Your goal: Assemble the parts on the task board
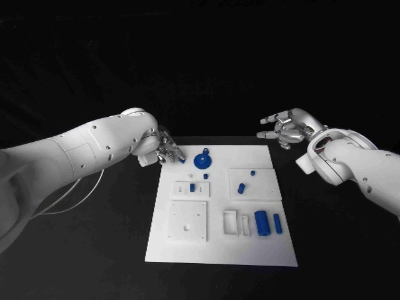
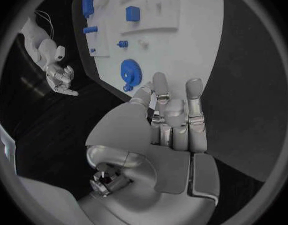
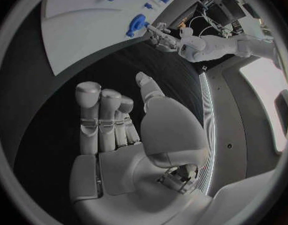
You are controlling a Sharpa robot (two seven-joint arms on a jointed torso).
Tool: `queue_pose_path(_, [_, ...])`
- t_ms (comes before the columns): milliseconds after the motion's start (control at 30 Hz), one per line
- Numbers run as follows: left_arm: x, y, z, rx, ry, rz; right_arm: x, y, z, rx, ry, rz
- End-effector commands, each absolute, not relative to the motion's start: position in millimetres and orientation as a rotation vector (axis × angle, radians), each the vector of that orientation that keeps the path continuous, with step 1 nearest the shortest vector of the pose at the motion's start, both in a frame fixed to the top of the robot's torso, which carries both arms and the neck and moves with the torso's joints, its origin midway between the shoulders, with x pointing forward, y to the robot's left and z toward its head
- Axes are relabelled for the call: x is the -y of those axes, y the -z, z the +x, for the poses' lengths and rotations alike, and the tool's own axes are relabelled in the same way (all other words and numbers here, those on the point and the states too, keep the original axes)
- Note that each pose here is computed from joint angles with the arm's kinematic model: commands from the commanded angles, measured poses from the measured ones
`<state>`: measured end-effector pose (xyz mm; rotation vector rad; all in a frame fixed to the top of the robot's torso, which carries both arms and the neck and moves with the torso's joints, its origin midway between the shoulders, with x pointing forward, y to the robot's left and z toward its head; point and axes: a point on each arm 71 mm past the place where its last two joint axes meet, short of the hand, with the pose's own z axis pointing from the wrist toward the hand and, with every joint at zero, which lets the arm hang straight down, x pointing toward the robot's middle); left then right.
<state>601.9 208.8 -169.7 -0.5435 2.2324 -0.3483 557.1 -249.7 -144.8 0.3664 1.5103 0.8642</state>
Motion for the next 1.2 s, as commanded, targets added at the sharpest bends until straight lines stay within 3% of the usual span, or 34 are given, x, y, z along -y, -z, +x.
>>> queue_pose_path(33, [-206.5,170.5,600.9,-2.223,0.373,-0.558,248.2,144.9,557.0,-1.515,-0.868,0.352])
queue_pose_path(400, [-205.9,169.8,590.1,-2.196,0.420,-0.600,249.5,145.3,557.3,-1.516,-0.865,0.354])
queue_pose_path(1200, [-214.1,169.3,521.9,-2.137,0.515,-0.636,253.4,147.4,559.0,-1.523,-0.858,0.366])
